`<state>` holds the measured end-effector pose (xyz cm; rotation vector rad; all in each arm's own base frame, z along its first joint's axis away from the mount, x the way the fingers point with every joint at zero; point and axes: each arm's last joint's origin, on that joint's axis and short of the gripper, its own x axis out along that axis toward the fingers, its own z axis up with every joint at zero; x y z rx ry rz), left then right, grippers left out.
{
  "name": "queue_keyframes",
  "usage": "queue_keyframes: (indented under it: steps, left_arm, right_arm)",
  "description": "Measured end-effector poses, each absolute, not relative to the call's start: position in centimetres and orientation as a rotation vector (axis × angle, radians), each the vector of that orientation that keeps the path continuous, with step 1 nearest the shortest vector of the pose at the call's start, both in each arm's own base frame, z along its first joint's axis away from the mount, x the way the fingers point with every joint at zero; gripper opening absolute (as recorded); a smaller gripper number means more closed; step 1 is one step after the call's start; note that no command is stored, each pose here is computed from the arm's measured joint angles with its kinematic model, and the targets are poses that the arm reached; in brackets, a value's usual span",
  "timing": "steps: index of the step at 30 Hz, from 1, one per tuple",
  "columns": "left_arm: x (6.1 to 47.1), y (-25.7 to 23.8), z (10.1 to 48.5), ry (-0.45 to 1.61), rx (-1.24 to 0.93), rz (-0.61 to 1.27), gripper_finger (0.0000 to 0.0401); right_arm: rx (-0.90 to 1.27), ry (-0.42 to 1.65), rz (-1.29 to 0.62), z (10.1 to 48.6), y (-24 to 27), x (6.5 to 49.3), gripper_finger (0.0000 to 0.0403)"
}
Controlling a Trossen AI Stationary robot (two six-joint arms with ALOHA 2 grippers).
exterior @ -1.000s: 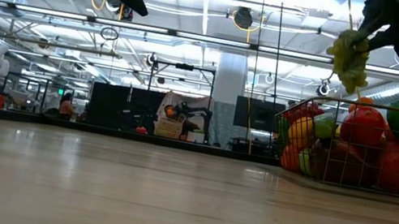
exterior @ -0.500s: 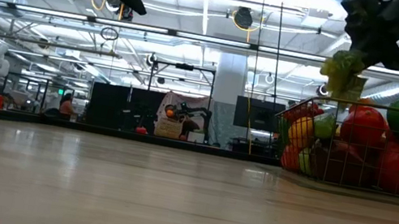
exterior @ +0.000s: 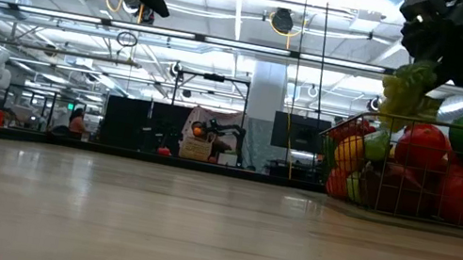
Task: Build produce basket
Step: Put the green grapes into the wire basket, then return to Home Position
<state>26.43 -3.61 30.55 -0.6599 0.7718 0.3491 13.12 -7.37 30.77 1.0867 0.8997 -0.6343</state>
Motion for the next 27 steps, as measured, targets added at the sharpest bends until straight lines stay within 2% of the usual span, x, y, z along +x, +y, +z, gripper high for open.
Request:
queue_keyframes:
  steps: [7, 12, 17, 22, 27]
  left_arm:
    - [26.4, -3.7, 30.5, 0.777, -0.669, 0.343, 0.0234]
    - [26.3, -3.8, 30.4, 0.811, -0.706, 0.311, 0.0234]
    - [26.4, -4.1, 30.5, 0.792, -0.8, 0.336, 0.0234]
    - [27.3, -4.4, 31.6, 0.636, -0.834, 0.311, 0.0234]
    - [28.1, -4.4, 32.8, 0.472, -0.708, 0.272, 0.0234]
  right_arm:
    - [1.141, 0.959, -0.577, 30.9, -6.5, 12.1, 0.0193]
    - [1.214, 0.929, -0.459, 31.7, -5.0, 10.5, 0.0219]
    - [1.169, 0.73, -0.27, 33.6, -3.6, 9.1, 0.0219]
    - [0.923, 0.438, -0.07, 36.1, -2.6, 7.7, 0.0205]
    - [0.648, 0.214, 0.022, 38.3, -2.2, 7.0, 0.0178]
